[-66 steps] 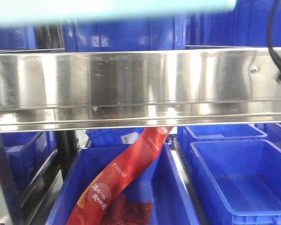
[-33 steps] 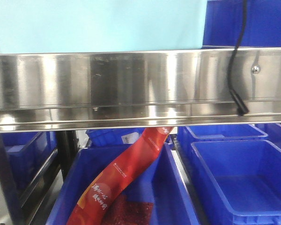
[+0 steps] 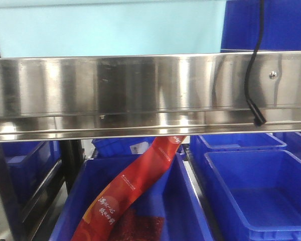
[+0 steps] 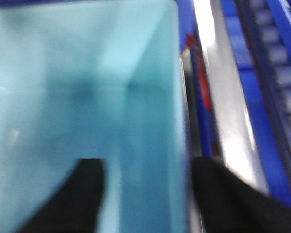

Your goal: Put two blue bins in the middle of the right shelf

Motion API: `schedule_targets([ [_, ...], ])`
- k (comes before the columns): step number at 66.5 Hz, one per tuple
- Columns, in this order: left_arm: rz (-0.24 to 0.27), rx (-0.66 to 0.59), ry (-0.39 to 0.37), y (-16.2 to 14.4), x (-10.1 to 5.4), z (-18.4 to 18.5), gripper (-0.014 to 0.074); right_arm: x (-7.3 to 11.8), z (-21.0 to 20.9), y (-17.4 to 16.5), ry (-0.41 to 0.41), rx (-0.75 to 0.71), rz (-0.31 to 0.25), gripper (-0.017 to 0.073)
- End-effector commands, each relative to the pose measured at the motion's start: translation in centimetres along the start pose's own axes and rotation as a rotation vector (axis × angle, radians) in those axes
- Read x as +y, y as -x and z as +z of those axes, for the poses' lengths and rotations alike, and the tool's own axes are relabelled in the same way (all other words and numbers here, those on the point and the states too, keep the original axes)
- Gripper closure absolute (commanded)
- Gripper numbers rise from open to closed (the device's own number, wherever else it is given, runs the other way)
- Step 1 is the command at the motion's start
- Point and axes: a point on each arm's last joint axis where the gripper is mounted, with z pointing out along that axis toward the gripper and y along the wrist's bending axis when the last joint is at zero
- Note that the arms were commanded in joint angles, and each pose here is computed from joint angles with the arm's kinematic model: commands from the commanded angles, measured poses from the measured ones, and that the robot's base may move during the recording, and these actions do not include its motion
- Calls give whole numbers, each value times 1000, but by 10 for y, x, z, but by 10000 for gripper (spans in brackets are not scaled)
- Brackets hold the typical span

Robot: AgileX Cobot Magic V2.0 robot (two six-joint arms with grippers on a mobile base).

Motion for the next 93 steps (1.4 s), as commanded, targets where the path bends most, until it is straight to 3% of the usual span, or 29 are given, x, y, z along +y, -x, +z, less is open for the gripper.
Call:
schedule_targets([
  [1, 11, -40, 13, 5, 1, -11, 128, 0, -11, 7, 9, -55, -8, 144],
  [22, -19, -100, 12, 25, 5, -47, 130, -3, -37, 19, -2, -61, 17, 147],
  [29, -3, -96, 16, 28, 8, -63, 186, -1, -55, 26, 6, -82, -5, 156],
  [36, 40, -90, 2, 27, 9, -72, 360, 1, -68, 30, 24, -107, -40, 281],
  [38, 61, -78, 7, 26, 10, -72, 442, 2, -72, 31, 31, -106, -47, 386],
  [47, 85, -65, 13, 25, 10, -72, 703, 7, -74, 29, 67, -96, -79, 706],
  [59, 63, -86, -45, 19, 11, -88, 704, 11, -78, 25, 108, -81, -116, 721],
  [71, 49, -284, -162, -7, 21, -119, 704, 9, -107, 22, 173, -228, -129, 721],
  [93, 47, -516, -285, -73, 40, -134, 704, -18, -127, -32, 269, -455, -179, 721],
])
